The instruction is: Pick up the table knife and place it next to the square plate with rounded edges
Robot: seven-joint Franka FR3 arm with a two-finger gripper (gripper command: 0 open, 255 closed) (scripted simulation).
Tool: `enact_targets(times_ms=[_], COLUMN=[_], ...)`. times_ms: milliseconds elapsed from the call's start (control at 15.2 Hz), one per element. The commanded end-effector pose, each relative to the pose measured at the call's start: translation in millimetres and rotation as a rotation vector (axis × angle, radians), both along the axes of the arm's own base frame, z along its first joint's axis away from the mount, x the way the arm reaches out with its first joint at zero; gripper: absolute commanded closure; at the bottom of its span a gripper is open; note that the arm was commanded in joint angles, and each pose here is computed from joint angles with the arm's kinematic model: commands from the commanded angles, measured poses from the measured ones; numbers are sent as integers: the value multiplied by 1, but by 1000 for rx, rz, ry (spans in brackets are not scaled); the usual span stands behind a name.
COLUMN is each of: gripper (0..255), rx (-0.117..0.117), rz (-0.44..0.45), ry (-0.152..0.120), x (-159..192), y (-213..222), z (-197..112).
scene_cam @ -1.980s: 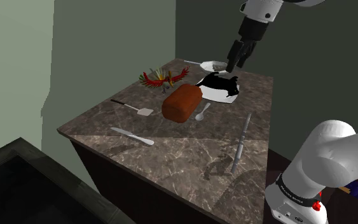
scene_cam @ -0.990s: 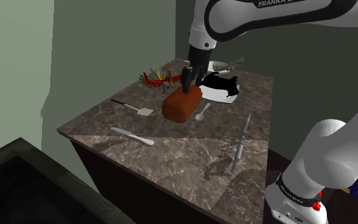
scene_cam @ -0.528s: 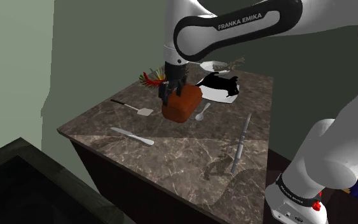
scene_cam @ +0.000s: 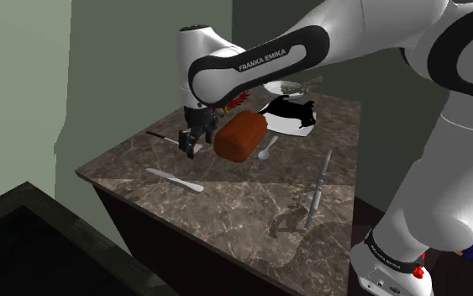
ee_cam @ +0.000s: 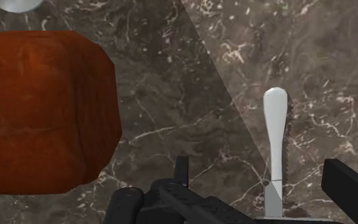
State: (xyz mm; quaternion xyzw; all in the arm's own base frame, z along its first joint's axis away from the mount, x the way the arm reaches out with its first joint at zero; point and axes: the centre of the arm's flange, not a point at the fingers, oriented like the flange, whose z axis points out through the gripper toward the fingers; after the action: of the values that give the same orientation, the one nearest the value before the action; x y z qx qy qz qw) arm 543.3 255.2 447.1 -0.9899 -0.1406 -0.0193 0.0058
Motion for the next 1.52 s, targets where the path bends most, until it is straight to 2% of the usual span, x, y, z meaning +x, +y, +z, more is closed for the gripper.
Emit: enact_targets(times_ms=[0,396,924,1452], gripper=[0,0,0,0], rx=[-7,-30,-32,-32], rz=[14,59,62,62], ry=[8,33,34,34], x=[14,50,52,52], y=[18,76,80,80], z=[-17,-65,-109,-109])
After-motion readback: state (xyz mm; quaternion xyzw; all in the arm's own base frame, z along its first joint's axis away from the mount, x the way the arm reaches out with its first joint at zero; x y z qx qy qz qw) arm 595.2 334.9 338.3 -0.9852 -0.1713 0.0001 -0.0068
